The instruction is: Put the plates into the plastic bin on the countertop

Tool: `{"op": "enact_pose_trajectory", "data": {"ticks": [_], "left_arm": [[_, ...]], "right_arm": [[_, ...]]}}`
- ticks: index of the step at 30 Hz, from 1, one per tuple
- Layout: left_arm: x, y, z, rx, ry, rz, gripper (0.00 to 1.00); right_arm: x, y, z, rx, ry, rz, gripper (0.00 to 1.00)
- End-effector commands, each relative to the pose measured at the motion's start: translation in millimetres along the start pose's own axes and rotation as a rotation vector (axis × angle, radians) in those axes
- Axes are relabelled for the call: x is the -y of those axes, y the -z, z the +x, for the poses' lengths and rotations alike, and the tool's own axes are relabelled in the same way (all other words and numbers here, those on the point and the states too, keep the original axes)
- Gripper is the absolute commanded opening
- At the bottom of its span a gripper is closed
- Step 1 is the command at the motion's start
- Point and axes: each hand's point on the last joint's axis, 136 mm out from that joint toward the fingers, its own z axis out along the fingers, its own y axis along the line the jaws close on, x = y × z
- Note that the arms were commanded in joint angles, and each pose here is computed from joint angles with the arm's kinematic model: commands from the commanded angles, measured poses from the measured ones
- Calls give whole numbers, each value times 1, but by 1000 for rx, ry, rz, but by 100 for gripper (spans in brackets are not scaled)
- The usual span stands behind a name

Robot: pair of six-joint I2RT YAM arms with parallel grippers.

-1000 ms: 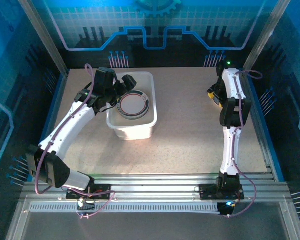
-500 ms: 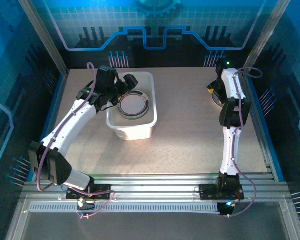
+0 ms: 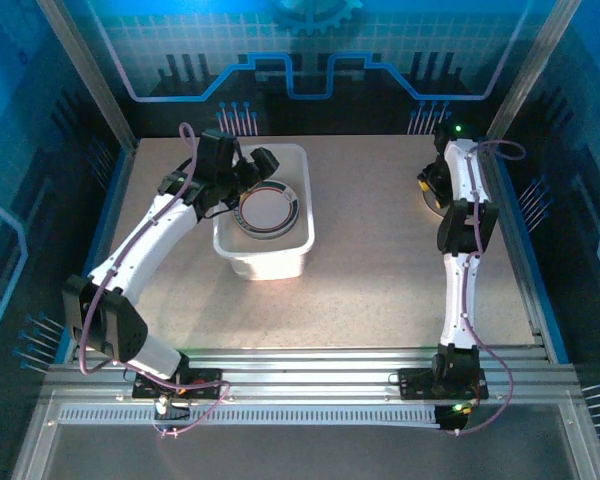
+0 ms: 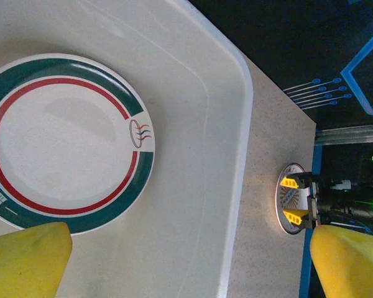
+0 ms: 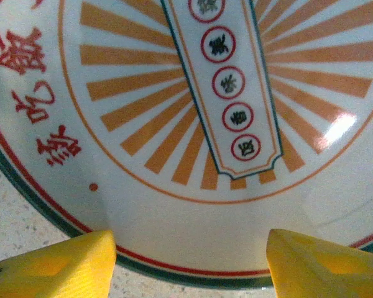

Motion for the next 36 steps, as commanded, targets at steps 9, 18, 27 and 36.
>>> {"op": "enact_pose_trajectory", "data": {"ticks": [9,18,27,36], "left_arm": [[7,16,3,-13,-5,37,99],[6,29,-1,17,-13,40,99],[6,27,2,4,-10,57,99],[15,31,2,4,-33,103,99]], "right_arm": [[12,-9,56,-166,24,79,67],[-18,-14,114,-213,114,8,66],[-32,35,165,-128,295,-60,68],[-1,91,139,46,238,-144,75]]}}
